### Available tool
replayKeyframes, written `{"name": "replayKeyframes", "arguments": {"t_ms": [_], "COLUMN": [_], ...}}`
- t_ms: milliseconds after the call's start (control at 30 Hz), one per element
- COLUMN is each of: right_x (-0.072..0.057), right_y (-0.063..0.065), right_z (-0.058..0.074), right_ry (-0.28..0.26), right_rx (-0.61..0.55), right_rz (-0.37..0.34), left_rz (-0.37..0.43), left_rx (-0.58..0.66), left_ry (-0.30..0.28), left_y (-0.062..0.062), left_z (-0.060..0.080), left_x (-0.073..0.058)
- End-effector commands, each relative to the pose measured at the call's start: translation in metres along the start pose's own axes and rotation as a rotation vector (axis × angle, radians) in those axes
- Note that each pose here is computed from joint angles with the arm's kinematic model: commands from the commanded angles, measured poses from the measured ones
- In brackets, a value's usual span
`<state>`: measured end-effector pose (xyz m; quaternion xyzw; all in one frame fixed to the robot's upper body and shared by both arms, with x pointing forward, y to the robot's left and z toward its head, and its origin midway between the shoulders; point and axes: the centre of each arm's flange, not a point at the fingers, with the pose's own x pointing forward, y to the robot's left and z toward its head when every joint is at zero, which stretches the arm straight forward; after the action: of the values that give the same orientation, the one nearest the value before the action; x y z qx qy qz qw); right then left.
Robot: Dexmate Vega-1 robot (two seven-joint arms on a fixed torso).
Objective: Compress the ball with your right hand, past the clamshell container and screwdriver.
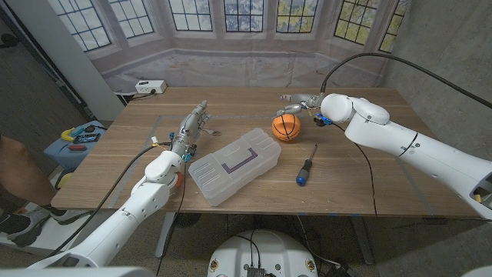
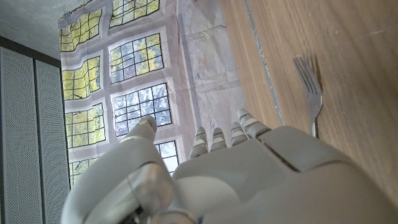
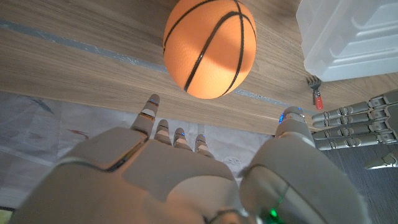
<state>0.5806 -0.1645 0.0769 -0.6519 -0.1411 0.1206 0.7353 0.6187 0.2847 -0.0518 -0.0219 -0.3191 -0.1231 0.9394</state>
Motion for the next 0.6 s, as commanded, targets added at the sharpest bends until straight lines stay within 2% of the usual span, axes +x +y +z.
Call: {"name": "replayKeyframes", "arguments": {"t_ms": [33,367,600], "right_x": [0.0067,0.0097,0.0096], "right_y": [-0.0017,-0.0022,-0.0006], "right_z": [-0.0024,0.0021,0.0065], "right_ry": [0.046,0.082,0.083], "right_rx": [-0.074,-0.133,-0.144], "right_rz": [0.076,0.106,0.114], "left_rz": [-0.006,-0.008,-0.012], "left_rx": [0.005,-0.001,-0.002], "left_ry": [-0.003,0.001,0.002], "left_y": [-0.0051,-0.0065,-0.0076], "left_z": [0.0013,-0.0006,-0.0015], "left_x": [0.0031,0.0045,0.0046]}}
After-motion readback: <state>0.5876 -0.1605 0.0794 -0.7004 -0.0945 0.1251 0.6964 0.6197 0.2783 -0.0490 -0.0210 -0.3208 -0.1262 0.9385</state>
